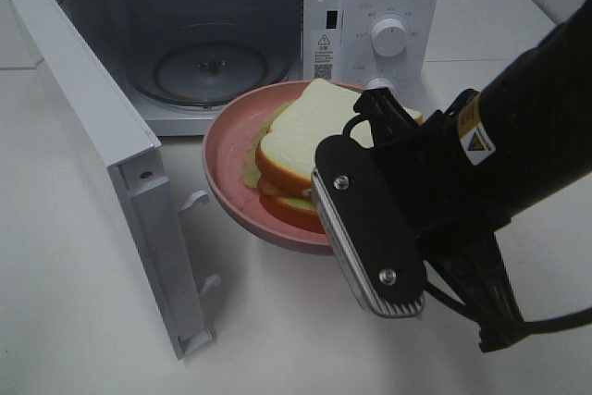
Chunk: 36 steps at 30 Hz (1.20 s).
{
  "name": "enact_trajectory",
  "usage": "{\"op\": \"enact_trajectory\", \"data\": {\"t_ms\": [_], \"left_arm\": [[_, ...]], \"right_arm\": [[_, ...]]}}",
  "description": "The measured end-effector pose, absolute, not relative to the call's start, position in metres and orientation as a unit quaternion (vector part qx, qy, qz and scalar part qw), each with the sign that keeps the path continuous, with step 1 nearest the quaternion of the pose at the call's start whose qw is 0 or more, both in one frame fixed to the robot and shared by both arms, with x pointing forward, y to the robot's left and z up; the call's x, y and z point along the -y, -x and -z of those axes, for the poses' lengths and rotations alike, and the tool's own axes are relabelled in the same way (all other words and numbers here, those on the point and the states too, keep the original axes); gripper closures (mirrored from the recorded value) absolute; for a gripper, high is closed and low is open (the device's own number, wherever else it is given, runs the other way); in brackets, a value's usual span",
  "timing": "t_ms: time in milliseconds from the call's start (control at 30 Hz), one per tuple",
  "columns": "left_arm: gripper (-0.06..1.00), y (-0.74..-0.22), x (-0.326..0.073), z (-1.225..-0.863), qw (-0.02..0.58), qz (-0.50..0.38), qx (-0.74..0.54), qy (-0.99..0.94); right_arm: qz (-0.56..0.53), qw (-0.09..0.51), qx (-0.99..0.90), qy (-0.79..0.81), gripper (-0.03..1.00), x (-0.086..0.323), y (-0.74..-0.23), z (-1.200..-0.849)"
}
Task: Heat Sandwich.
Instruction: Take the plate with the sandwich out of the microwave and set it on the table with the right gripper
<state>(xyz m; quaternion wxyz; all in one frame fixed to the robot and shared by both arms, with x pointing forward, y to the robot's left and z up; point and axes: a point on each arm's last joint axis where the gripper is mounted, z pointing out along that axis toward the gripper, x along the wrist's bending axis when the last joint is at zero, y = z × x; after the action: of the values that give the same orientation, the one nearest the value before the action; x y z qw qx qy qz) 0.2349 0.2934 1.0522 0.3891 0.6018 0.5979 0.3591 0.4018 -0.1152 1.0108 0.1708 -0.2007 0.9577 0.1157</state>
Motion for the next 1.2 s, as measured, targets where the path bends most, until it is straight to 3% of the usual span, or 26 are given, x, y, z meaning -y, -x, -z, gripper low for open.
{"op": "enact_trajectory", "data": {"t_ms": [700, 1200], "left_arm": [[0.29, -0.235, -0.293, -1.052, 0.389, -0.359, -0.598, -0.602], [0.29, -0.235, -0.293, -1.052, 0.389, -0.359, -0.598, -0.602]], "right_arm": [[-0.095, 0.156, -0.978, 0.097, 0.92, 0.144, -0.383, -1.019], [-0.075, 0.163, -0.968, -0.178, 0.93, 0.157, -0.386, -1.020]]}}
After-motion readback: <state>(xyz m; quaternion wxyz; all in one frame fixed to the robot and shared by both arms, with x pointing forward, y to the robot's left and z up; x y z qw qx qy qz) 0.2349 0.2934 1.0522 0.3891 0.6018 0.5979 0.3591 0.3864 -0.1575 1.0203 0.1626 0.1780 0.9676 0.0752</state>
